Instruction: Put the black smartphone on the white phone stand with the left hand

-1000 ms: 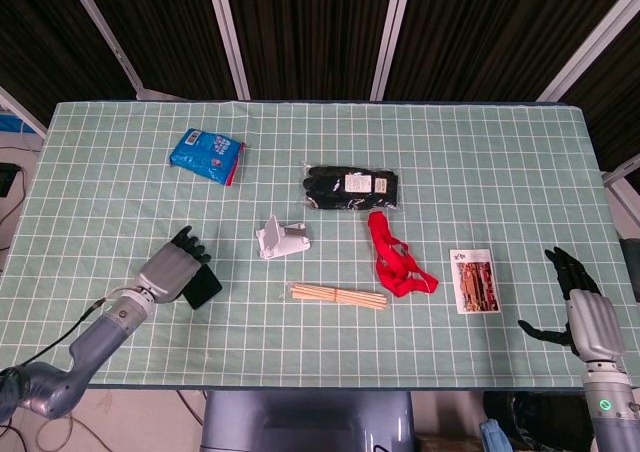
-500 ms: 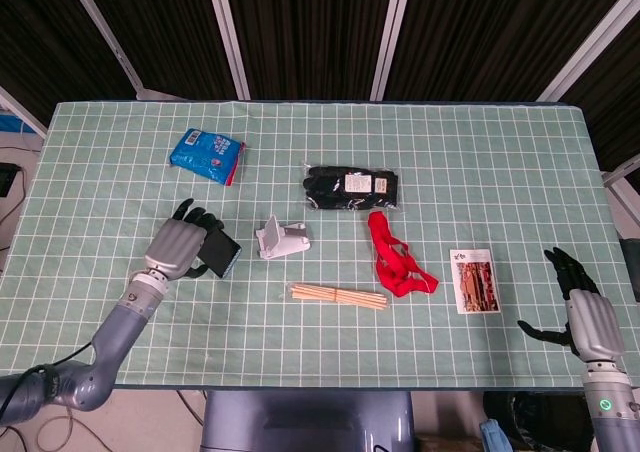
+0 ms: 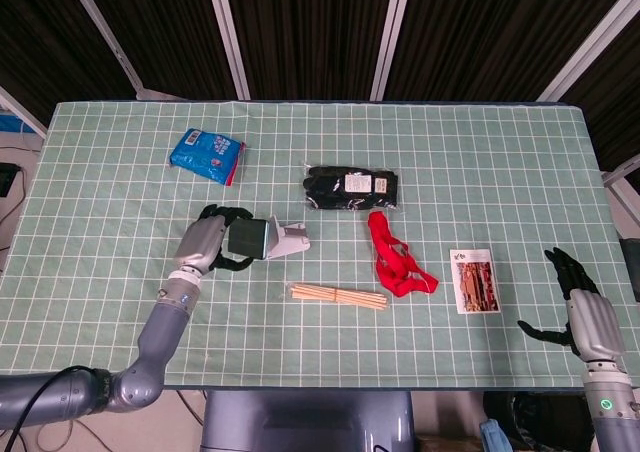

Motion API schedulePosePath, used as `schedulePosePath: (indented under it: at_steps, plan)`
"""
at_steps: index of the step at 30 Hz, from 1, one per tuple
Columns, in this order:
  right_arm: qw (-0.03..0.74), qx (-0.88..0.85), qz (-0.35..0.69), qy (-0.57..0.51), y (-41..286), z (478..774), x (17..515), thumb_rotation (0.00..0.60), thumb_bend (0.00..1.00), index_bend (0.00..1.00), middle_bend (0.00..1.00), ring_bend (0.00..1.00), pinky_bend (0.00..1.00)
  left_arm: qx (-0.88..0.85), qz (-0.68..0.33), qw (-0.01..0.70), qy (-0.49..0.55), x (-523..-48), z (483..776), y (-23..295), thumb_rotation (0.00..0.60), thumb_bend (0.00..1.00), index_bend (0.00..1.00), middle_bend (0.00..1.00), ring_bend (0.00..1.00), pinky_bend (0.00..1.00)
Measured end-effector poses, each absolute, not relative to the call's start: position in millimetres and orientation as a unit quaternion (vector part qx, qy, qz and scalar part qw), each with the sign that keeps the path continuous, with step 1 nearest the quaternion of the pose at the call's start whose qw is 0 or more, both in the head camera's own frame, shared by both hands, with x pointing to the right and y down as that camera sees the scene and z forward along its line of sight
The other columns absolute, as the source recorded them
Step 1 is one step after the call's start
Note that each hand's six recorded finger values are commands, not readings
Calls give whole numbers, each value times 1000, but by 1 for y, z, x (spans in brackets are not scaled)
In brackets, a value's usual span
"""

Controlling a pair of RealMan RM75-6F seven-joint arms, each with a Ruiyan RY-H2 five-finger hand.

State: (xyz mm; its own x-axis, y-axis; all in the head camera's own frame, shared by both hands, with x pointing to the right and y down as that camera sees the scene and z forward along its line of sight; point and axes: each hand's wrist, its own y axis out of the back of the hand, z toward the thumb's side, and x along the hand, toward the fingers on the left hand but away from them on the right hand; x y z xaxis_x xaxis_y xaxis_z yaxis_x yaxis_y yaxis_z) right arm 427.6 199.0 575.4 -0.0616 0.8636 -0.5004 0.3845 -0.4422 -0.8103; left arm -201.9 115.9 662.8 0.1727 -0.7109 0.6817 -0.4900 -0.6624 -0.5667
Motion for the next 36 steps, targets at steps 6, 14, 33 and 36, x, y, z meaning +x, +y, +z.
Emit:
schedulePosePath:
  at_steps: [6,14,33,36]
  plan:
    - [216,-650,547,-481,199,576,427,600,119,0,0,0,150,-759,-486,40,432,-188,661,110,600,470,591,639,127,0]
    - [214,-650,547,-482,199,576,427,600,120,0,0,0,150,-759,-469,-45,449,-177,669,107,600,468,588,638,127,0]
    - [209,-652,546,-483,199,576,427,600,119,0,0,0,150,-753,-458,-105,461,-178,682,101,600,467,585,638,127,0]
    - [208,-652,546,-483,200,576,428,600,119,0,0,0,150,-751,-457,-110,463,-180,684,101,600,467,585,638,127,0]
